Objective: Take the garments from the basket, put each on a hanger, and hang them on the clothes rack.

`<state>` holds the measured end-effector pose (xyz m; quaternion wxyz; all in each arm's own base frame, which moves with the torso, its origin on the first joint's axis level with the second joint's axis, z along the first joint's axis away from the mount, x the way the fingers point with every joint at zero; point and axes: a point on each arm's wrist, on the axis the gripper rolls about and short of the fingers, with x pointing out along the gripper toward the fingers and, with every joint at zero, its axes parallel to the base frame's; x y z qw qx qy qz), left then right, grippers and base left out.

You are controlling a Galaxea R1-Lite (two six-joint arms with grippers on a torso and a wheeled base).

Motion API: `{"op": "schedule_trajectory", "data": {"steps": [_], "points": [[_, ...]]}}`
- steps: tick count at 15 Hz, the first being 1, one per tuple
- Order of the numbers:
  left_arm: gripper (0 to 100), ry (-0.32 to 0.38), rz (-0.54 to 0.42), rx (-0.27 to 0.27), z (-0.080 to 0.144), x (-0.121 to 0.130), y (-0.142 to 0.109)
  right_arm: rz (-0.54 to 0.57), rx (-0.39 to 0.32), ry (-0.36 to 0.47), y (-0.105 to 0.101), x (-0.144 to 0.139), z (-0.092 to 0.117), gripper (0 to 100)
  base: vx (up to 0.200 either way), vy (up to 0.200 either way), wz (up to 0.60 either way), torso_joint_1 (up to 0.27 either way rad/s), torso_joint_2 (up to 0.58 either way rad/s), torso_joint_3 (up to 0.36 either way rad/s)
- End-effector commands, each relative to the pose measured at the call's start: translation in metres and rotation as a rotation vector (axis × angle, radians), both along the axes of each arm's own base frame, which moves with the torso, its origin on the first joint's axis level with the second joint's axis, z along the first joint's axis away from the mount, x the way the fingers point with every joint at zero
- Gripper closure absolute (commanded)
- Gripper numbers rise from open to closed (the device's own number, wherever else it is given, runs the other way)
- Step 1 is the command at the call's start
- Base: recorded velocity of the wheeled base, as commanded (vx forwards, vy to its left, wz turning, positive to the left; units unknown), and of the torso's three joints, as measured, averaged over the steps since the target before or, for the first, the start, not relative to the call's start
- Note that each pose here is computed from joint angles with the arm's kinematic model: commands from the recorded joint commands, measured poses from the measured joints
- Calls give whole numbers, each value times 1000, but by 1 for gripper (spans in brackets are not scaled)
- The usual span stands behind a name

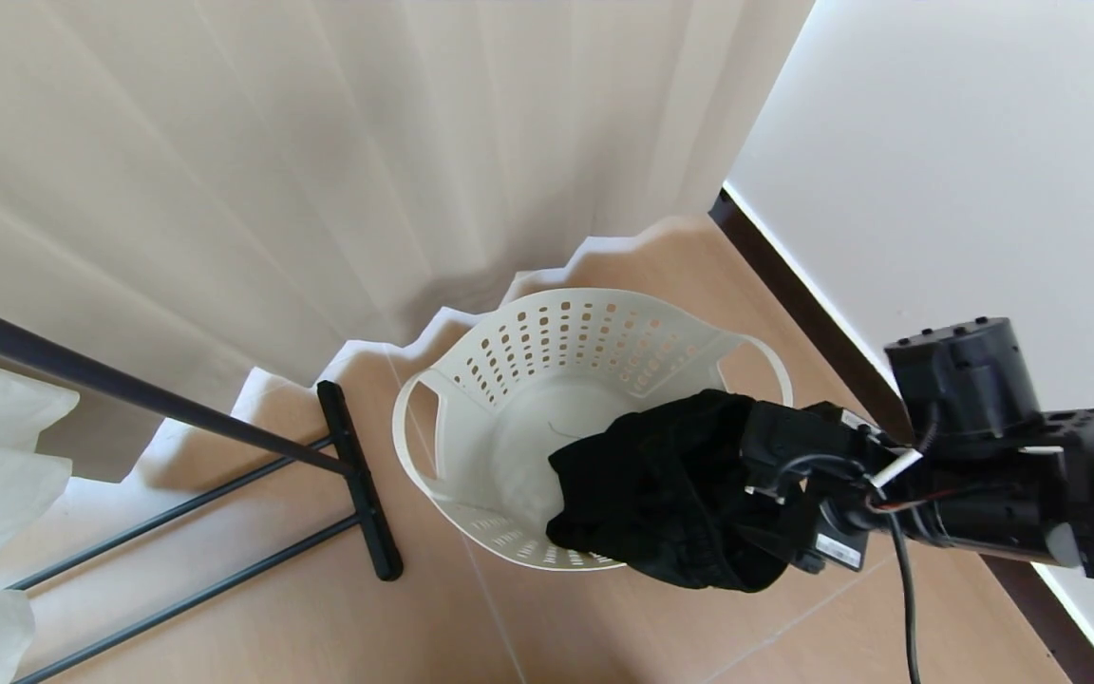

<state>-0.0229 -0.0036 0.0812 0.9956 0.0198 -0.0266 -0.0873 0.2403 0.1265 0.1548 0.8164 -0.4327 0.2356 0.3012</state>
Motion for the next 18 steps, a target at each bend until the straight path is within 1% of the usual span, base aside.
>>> {"op": "schedule_trajectory", "data": {"steps": [1,3,4,5,7,11,12,18], "points": [[0,1,-1,0,0,0,0,-37,-64,28,-3,35,-17,0,0,0,0,0,0,0],[0,0,-1,-2,0,0,0,-69,-61,14,-11,48,-15,0,0,0,0,0,0,0],[0,0,-1,-2,0,0,0,-67,-63,2,-13,51,-12,0,0,0,0,0,0,0],[0,0,-1,-2,0,0,0,-62,-77,1,-13,57,-14,0,0,0,0,0,0,0],[0,0,1,-2,0,0,0,-61,-79,2,-10,64,-17,0,0,0,0,0,0,0],[0,0,1,-2,0,0,0,-55,-60,-15,-9,70,-12,0,0,0,0,0,0,0],[0,0,1,-2,0,0,0,-59,-56,-10,-11,73,-14,0,0,0,0,0,0,0],[0,0,5,-4,0,0,0,-65,-43,-15,-10,91,-30,0,0,0,0,0,0,0]]}}
